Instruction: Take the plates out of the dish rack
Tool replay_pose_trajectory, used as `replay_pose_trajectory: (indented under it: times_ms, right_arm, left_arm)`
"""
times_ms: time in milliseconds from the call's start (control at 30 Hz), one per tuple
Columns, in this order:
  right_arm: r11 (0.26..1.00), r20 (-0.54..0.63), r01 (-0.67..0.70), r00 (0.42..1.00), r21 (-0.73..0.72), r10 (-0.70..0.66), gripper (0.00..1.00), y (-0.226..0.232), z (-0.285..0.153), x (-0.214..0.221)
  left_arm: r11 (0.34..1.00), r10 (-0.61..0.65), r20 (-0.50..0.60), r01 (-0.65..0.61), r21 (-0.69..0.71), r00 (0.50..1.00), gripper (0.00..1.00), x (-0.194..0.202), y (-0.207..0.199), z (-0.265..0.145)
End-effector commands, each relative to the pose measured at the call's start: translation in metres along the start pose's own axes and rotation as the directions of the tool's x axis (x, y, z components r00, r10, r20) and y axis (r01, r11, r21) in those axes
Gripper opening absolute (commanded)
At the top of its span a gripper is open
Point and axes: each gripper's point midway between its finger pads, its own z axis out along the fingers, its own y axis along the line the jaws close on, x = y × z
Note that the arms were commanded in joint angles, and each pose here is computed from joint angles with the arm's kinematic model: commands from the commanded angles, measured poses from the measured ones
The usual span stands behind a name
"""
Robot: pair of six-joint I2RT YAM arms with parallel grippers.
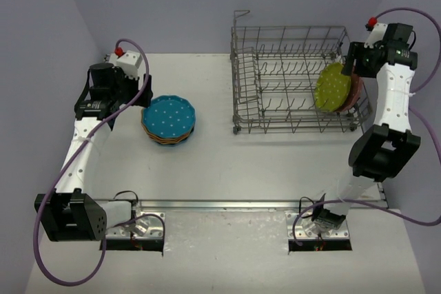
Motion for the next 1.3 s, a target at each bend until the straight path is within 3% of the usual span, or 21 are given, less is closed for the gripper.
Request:
replay_pose_trajectory:
  times_ms: [0,200,567,1000,1133,1233,1267]
  right_arm:
    - [0.999,0.006,0.046,0.999,-0.004,-0.046,0.63,-0.001,0.005,-0.009]
    - [0.997,-0.01,0.076,0.997,0.004,-0.076,0.51,-0.001,0.018,-0.005]
    - [0.984,-0.059,0.11,0.993,0.139,-0.102,0.58,-0.018,0.045,-0.002]
    - [0.997,-0.173,0.07,0.983,0.042,-0.062,0.55,0.007,0.083,0.038]
    - [0.999,-0.153,0.042,0.987,-0.001,-0.042,0.4,0.021,0.078,0.034]
    - [0.999,-0.125,0.035,0.991,-0.018,-0.037,0.25,0.027,0.068,0.023]
    - [0.999,-0.114,0.032,0.993,-0.027,-0.035,0.15,0.029,0.063,0.018]
  left_arm:
    - [1.0,-0.004,0.083,0.006,-0.025,0.997,0.79,-0.022,0.003,-0.007]
    - [1.0,-0.003,0.075,0.005,-0.028,0.997,0.8,-0.014,0.004,-0.003]
    - [0.999,-0.005,0.083,0.009,-0.037,0.997,0.8,-0.015,0.005,-0.002]
    - [0.999,-0.016,0.076,0.018,-0.026,0.997,0.81,-0.013,0.004,0.002]
    - [1.0,-0.019,0.075,0.021,-0.022,0.997,0.81,-0.015,0.003,0.0]
    - [1.0,-0.019,0.073,0.021,-0.018,0.997,0.82,-0.016,0.003,0.0]
    - [1.0,-0.02,0.076,0.021,-0.016,0.997,0.82,-0.019,0.002,0.0]
